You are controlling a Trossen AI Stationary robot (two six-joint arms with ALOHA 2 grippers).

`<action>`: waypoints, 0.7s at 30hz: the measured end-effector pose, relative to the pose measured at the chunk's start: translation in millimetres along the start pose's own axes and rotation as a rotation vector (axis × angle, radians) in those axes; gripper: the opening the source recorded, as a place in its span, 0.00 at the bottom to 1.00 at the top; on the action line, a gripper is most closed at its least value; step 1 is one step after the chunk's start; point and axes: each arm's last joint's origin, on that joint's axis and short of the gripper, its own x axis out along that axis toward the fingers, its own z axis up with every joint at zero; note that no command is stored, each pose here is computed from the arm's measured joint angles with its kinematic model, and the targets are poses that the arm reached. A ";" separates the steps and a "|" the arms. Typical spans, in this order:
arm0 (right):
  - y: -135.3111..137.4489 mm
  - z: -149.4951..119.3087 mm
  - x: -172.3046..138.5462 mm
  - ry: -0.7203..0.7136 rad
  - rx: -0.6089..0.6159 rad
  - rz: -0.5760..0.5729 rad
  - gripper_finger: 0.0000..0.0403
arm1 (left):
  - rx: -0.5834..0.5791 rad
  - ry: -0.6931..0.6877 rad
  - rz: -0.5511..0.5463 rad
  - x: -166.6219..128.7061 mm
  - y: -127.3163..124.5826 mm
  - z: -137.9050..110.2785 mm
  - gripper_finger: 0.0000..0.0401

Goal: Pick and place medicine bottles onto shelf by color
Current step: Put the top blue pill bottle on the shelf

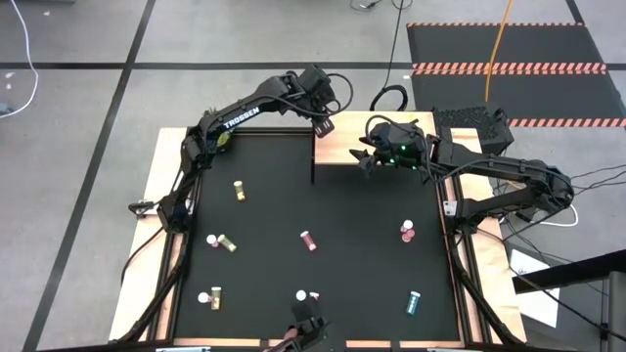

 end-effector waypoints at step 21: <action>0.1 0.0 0.0 0.000 0.058 0.002 0.58 | 0.001 -0.001 0.000 -0.1 0.0 0.1 0.40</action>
